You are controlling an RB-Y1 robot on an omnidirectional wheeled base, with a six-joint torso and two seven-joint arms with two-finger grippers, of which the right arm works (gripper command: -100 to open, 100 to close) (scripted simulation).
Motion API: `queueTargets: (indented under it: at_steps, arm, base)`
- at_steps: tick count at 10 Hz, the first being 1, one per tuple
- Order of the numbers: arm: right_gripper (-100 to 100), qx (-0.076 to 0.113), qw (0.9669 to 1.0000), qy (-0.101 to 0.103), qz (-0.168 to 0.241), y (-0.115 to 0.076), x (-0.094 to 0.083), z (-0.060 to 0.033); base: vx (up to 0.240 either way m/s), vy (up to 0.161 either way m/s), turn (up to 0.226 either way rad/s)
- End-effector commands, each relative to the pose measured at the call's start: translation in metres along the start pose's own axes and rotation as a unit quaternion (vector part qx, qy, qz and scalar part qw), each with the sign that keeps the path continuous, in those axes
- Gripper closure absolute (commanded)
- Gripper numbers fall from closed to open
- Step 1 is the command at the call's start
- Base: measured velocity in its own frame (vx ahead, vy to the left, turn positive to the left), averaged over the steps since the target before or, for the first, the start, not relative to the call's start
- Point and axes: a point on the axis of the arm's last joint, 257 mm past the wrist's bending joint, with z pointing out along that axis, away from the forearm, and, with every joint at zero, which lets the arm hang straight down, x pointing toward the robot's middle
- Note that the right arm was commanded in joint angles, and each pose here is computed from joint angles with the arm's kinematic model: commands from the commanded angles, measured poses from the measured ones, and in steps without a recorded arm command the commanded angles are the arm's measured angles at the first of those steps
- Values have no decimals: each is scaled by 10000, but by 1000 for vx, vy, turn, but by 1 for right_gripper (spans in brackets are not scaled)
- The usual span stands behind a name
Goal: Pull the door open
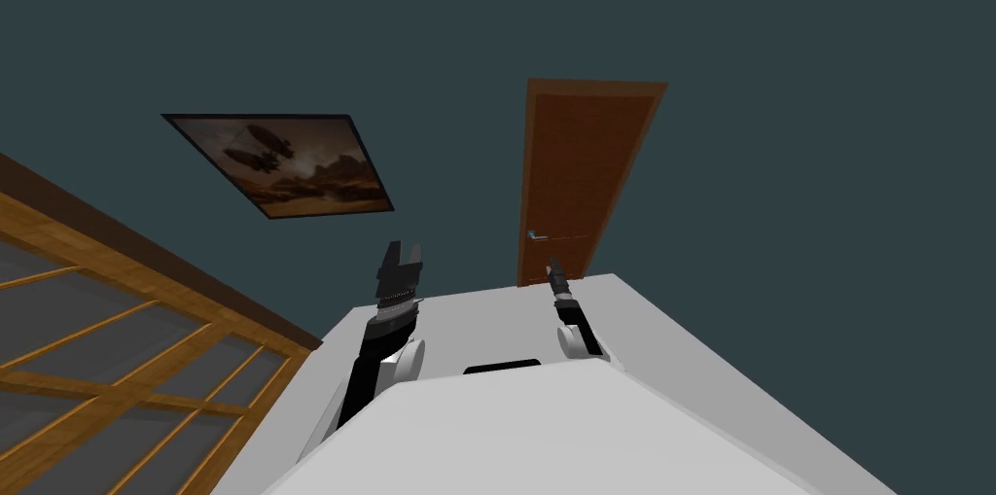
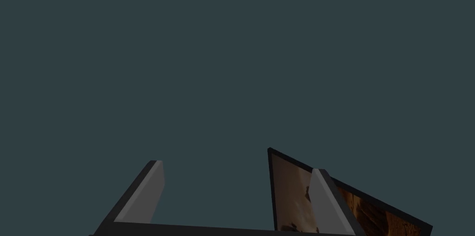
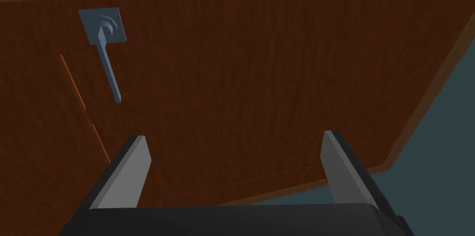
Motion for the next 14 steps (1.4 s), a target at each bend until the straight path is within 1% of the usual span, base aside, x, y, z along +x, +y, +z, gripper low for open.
queueTargets:
  at_steps: [1, 2, 3, 4, 6, 7, 9, 10, 14]
  arm:
    - [-100, 80, 10000, -25, 17, -113, -38, 11]
    - [-100, 131, 9999, -42, 27, -185, -59, 13]
    - [-100, 167, 9998, -45, 23, -216, -63, 0]
    - [-100, 230, 9997, -65, 31, -297, -85, -5]
    - [-100, 300, 9995, -104, 52, -407, -127, 5]
    - [-100, 379, 9992, -129, 55, -498, -154, -9]
    - [-100, 464, 9988, -155, 57, -592, -183, -28]
    - [-100, 475, 9987, -156, 55, -601, -184, -33]
    - [-100, 690, 9973, -260, 68, -855, -288, -67]
  base:
    - [65, -62, 128]
    - [67, -84, 142]
    - [38, -63, 34]
    - [36, -54, 66]
    - [65, -79, 134]
    - [61, -102, 120]
    - [42, -55, 48]
    - [33, -41, 46]
    - [49, -76, 108]
